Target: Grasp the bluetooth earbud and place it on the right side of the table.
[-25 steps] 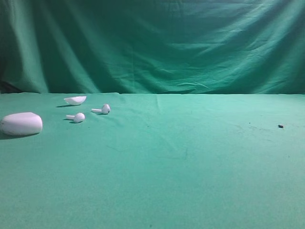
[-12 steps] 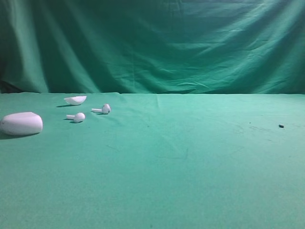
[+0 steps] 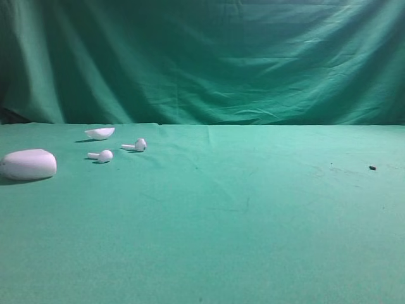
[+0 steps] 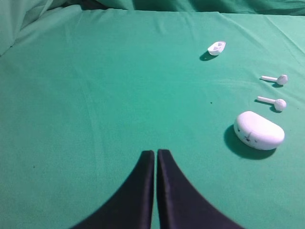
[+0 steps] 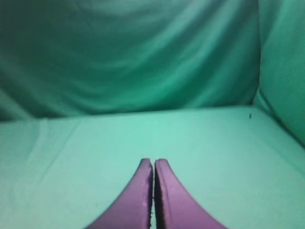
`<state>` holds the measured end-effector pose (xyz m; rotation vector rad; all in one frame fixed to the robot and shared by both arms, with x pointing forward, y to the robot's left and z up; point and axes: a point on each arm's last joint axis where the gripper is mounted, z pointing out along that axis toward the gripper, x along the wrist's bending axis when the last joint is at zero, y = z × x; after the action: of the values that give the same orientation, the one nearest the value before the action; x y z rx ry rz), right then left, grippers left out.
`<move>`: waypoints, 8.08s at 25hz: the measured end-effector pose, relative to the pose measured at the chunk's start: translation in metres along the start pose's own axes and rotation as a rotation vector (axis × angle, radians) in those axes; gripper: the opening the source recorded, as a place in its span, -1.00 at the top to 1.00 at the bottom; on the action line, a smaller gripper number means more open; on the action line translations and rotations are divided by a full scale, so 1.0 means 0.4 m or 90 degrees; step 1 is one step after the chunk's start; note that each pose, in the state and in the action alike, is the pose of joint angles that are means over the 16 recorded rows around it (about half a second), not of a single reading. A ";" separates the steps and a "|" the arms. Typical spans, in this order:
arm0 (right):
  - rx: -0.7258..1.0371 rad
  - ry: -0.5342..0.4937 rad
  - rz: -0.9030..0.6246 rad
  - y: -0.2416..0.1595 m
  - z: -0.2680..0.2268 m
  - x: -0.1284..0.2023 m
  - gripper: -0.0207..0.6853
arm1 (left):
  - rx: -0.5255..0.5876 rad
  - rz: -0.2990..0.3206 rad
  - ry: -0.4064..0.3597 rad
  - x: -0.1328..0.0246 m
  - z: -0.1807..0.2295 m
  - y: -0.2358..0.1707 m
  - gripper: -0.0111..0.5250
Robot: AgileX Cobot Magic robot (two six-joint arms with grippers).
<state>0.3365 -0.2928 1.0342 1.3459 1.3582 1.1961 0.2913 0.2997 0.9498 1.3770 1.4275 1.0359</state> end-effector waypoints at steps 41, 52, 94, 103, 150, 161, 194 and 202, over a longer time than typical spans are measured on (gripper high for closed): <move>0.553 0.422 -0.495 0.024 0.767 0.675 0.14 | 0.000 0.000 0.000 0.000 0.000 0.000 0.96; 0.576 0.438 -0.461 -0.061 0.815 0.746 -0.21 | 0.000 0.000 0.000 0.000 0.000 0.000 0.96; 0.589 0.446 -0.449 -0.116 0.836 0.763 0.70 | 0.000 0.000 0.000 0.000 0.000 0.000 0.96; 0.579 0.426 -0.423 -0.004 0.815 0.728 0.70 | 0.000 0.000 0.000 0.000 0.000 0.000 0.96; 0.655 0.102 -0.151 -0.172 0.562 0.110 0.24 | 0.000 0.000 0.000 0.000 0.000 0.000 0.96; 0.604 0.105 -0.148 -0.017 0.517 0.116 -0.31 | 0.000 0.000 0.000 0.000 0.000 0.000 0.96; 0.187 0.207 -0.012 0.143 -0.171 0.068 0.94 | 0.000 0.000 0.000 0.000 0.000 0.000 0.96; 0.102 0.206 -0.004 0.108 -0.211 0.057 0.94 | 0.000 0.000 0.000 0.000 0.000 0.000 0.96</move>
<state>0.2599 -0.2767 1.0924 1.2938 1.7156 1.3666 0.2913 0.2997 0.9498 1.3770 1.4275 1.0359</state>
